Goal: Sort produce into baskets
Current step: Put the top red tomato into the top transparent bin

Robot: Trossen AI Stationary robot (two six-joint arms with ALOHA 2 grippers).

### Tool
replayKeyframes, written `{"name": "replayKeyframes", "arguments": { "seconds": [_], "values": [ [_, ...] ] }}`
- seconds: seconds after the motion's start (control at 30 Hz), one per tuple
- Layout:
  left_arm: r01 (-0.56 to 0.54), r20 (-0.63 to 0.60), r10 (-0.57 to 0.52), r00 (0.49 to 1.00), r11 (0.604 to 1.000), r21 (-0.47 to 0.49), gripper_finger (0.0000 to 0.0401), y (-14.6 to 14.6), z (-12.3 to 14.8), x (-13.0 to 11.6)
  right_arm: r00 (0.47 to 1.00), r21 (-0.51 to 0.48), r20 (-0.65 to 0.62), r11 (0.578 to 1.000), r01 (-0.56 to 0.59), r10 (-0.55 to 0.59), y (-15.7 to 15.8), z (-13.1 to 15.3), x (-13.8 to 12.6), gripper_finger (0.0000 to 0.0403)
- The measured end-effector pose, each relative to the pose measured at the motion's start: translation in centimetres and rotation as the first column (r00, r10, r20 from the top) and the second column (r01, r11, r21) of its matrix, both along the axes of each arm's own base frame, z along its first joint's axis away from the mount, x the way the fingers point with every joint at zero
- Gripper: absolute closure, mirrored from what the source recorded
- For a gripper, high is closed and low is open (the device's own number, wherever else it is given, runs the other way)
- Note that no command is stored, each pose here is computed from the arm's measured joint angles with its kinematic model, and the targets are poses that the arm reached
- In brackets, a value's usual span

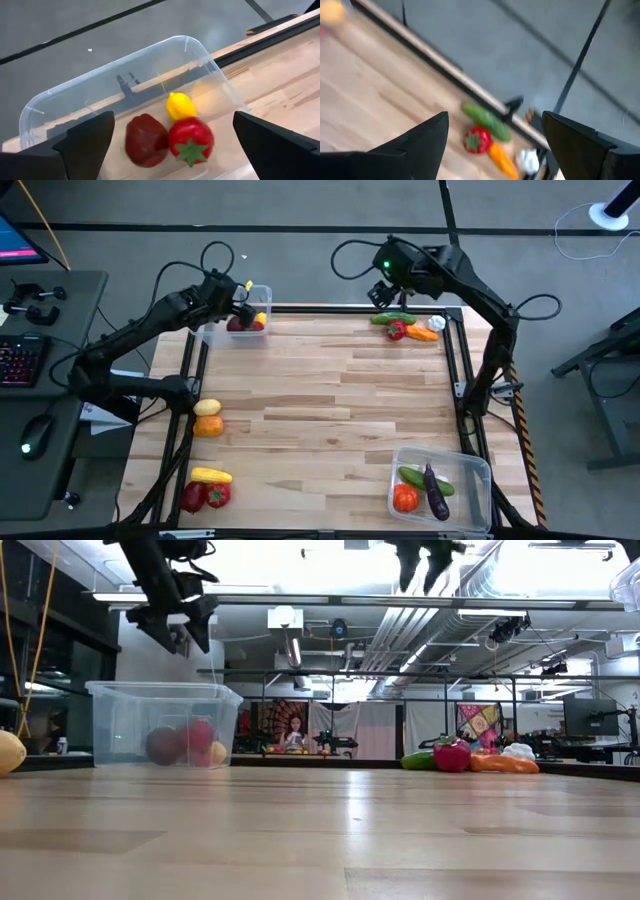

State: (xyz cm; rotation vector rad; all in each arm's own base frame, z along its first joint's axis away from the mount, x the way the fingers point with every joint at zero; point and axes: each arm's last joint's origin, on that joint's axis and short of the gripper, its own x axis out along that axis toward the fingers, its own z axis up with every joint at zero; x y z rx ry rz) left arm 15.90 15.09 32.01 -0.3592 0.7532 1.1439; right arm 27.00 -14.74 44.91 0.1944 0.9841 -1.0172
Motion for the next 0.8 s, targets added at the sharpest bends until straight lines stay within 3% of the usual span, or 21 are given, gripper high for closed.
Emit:
{"name": "replayKeyframes", "arguments": {
  "seconds": [0.17,0.27,0.37,0.5,0.67,0.73,0.8],
  "values": [
    [0.017,0.018,-0.016,1.0,1.0,-0.005,0.0005,-0.3,0.3,-0.2,0.995,0.203,-0.074,0.976,0.083,-0.069,-4.1,-5.9,-0.4,0.0089],
    [0.018,0.016,-0.018,1.0,1.0,-0.009,0.0005,-0.6,0.4,-0.5,0.993,0.34,-0.075,0.934,0.112,-0.092,-5.6,-10.6,-0.9,0.0089],
    [0.017,0.001,-0.017,1.0,1.0,-0.023,0.0005,-0.7,0.3,-0.6,0.975,0.423,-0.119,0.879,0.221,-0.187,-6.6,-14.8,-1.9,0.0089],
    [0.017,-0.011,-0.018,1.0,0.999,-0.034,0.0005,-0.8,0.2,-0.7,0.919,0.451,-0.121,0.804,0.387,-0.374,-7.2,-18.2,-2.8,0.0089],
    [0.015,-0.013,-0.015,1.0,0.999,-0.031,0.0005,-0.8,0.2,-0.7,0.87,0.482,-0.139,0.735,0.477,-0.473,-6.5,-20.2,-2.9,0.0089],
    [0.014,-0.014,-0.015,1.0,0.999,-0.03,0.0005,-0.8,0.2,-0.7,0.871,0.484,-0.161,0.732,0.479,-0.464,-5.9,-20.7,-2.8,0.0089],
    [0.013,-0.015,-0.014,1.0,0.999,-0.029,0.0005,-0.8,0.2,-0.7,0.893,0.471,-0.173,0.761,0.446,-0.417,-5.5,-21.5,-2.6,0.0089]
  ]
}}
